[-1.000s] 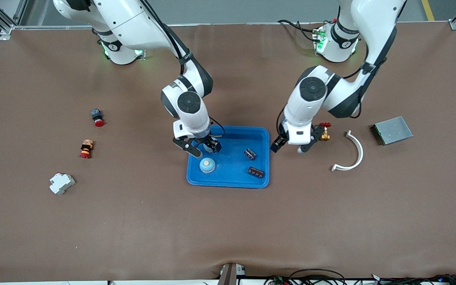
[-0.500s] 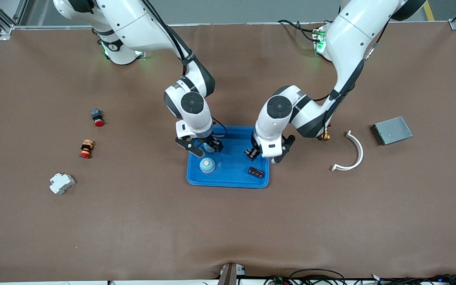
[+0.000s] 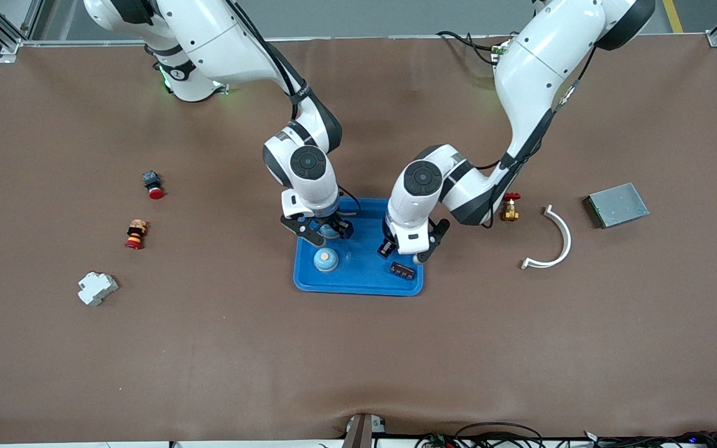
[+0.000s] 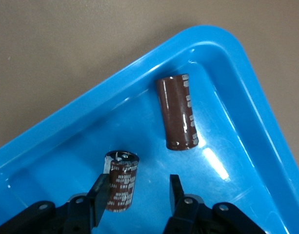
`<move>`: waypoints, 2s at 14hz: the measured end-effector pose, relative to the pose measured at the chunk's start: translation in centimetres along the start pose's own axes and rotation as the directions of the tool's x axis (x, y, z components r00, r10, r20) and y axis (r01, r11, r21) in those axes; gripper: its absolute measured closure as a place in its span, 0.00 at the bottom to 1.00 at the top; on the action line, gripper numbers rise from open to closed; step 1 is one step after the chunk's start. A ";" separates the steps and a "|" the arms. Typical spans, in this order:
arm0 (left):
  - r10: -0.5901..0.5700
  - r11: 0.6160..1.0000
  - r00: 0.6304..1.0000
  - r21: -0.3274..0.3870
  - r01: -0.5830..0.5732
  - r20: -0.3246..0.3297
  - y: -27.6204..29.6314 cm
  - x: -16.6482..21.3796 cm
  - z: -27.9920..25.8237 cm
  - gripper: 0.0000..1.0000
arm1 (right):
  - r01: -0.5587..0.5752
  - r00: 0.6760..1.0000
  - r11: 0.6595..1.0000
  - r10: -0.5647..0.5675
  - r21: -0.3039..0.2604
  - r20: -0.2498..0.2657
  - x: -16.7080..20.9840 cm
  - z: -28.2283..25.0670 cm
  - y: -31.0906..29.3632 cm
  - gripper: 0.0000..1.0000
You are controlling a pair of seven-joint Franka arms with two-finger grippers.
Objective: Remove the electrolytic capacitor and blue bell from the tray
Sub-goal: 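Grasp the blue bell with the right gripper while the left gripper grasps the capacitor, then carry the bell toward the red buttons while the left gripper carries the capacitor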
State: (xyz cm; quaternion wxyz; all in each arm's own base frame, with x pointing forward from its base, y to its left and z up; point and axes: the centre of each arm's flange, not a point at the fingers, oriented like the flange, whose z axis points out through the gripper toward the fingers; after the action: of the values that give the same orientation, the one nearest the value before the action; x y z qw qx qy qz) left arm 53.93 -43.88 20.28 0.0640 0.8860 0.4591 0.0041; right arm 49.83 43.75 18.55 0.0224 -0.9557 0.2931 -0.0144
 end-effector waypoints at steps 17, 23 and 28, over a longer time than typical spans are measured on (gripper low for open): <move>0.021 0.996 0.989 0.094 -0.007 -0.148 2.0 3.4 -9.6 0.66 | 0.123 0.991 0.987 -0.116 -0.101 0.074 6.5 -9.4 -2.1 0.33; 0.146 0.965 0.983 0.233 -0.117 -0.109 -0.9 13.7 -18.2 0.66 | 0.329 0.940 0.942 -0.318 -0.072 0.125 18.9 -15.4 7.9 0.33; 0.231 0.919 0.972 0.335 -0.207 -0.033 -5.4 20.1 -19.8 0.66 | 0.475 0.876 0.880 -0.471 -0.024 0.102 23.7 -15.2 17.4 0.33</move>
State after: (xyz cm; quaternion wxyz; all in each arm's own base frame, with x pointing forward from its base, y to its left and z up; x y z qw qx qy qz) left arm 59.85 -22.27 38.23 -0.1024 0.9293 0.3533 -0.0338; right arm 59.12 15.57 33.15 0.0088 -0.9982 0.0498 0.0323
